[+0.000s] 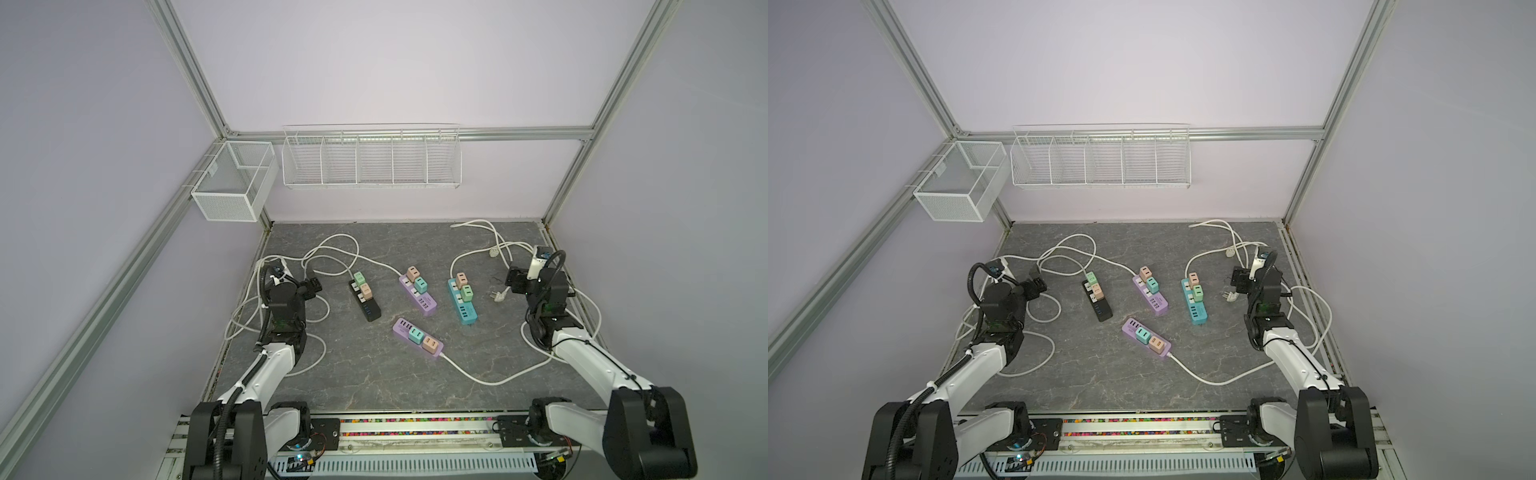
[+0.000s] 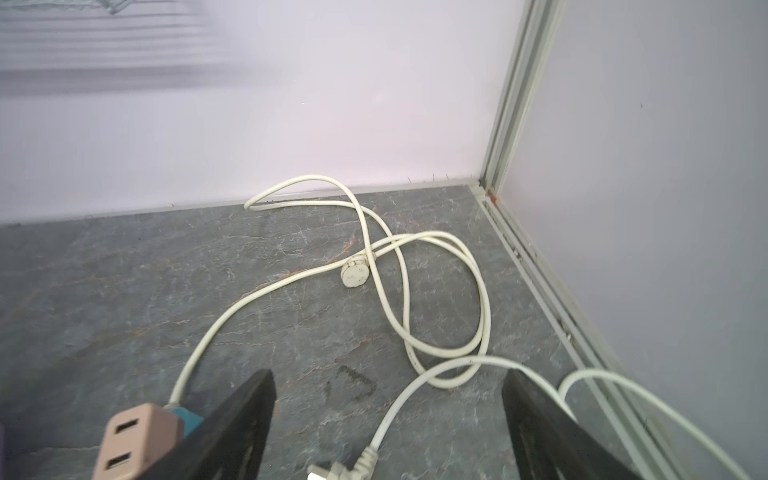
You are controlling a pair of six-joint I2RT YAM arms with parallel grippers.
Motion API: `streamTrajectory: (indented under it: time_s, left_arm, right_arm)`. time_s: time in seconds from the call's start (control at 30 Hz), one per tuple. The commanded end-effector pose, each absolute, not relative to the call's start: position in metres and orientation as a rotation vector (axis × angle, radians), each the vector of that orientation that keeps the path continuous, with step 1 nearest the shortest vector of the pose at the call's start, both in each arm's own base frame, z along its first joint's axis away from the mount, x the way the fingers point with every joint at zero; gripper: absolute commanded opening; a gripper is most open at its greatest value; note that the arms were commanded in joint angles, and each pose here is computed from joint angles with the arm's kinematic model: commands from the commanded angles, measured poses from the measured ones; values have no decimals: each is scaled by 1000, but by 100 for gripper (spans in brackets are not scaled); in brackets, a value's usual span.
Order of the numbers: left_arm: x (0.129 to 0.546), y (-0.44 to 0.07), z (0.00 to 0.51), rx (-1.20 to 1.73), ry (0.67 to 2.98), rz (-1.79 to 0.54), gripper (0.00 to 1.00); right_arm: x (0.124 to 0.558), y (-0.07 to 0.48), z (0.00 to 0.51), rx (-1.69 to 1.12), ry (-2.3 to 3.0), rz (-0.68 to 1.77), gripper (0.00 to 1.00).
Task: Pull the plug off the socket
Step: 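Move both grippers toward the black power strip with green and pink adapters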
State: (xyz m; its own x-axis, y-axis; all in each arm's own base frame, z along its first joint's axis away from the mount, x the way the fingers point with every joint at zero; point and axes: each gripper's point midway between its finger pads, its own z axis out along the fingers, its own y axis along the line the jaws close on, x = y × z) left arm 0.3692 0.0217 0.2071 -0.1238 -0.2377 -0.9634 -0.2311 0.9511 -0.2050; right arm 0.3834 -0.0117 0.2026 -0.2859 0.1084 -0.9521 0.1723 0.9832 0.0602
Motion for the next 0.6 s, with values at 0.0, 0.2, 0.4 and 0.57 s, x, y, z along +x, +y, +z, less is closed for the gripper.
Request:
streamTrajectory:
  time_s: [0.0,0.2,0.4,0.57]
  left_arm:
    - [358,30,212,-525,1702,-72,98]
    - [342,31,207,-655,1721,-152,98]
    - [330,16,203,-689,1808,-274,99]
    - [321,-4,202,-678,1839,-429,99]
  right_arm:
    - [362,-31,199,531,1947,22,89]
    - [358,-3,192,626,2042,289,89]
    - [361,27,192,529,2099,380,88]
    - [356,59,206,370,2174,335,88]
